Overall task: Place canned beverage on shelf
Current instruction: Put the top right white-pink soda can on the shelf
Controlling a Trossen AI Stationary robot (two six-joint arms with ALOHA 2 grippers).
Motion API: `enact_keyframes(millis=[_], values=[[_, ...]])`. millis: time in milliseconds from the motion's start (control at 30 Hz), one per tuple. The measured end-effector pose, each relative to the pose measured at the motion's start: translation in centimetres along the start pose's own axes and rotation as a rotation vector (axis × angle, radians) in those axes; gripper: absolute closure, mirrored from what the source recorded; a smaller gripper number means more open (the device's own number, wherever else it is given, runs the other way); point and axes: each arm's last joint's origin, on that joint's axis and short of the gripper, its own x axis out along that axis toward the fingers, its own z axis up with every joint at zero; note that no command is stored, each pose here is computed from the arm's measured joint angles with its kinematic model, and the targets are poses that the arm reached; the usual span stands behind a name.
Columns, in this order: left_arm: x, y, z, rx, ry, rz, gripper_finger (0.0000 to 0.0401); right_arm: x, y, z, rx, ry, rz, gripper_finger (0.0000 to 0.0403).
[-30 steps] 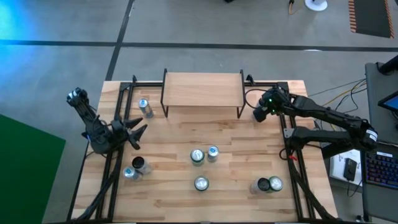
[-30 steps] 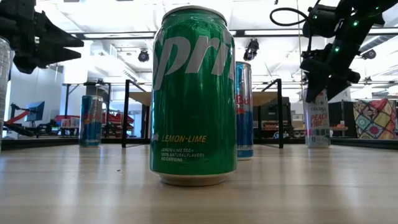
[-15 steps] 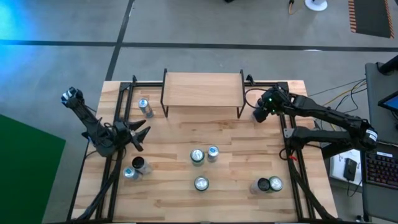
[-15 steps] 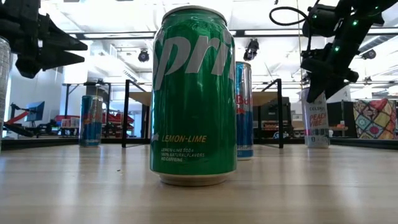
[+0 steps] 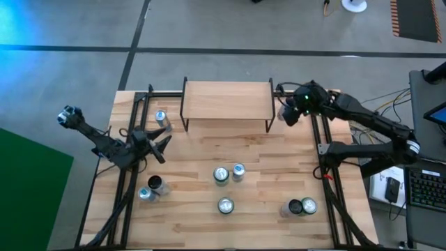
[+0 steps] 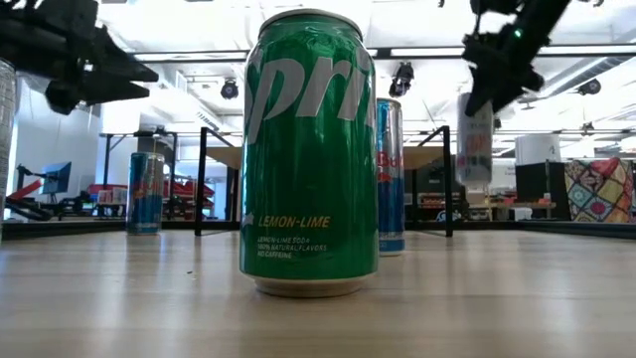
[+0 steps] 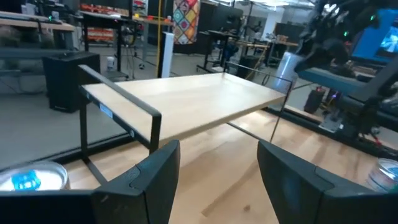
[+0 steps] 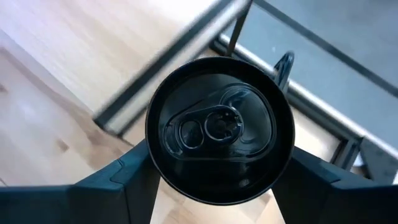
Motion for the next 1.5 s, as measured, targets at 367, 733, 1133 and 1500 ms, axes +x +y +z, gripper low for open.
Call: enact_keyframes(millis=[367, 733, 1133, 1500], values=[[1.1, 0.1, 3.8, 0.119, -0.024, 0.040, 0.0200, -1.5, 0.4, 7.9, -0.066, -0.020, -0.088, 0.0159], [1.5, 0.2, 4.6, 0.127, -0.033, 0.045, 0.0200, -0.8, -2.0, 14.3, -0.026, -0.038, -0.176, 0.0158], [1.8, 0.3, 5.3, 0.130, -0.041, 0.066, 0.0200, 2.1, -1.4, 17.4, -0.046, 0.020, -0.044, 0.0158], [2.2, 0.5, 3.8, 0.148, -0.042, 0.202, 0.0200, 3.9, -0.9, 17.6, -0.061, 0.038, 0.038, 0.0158]])
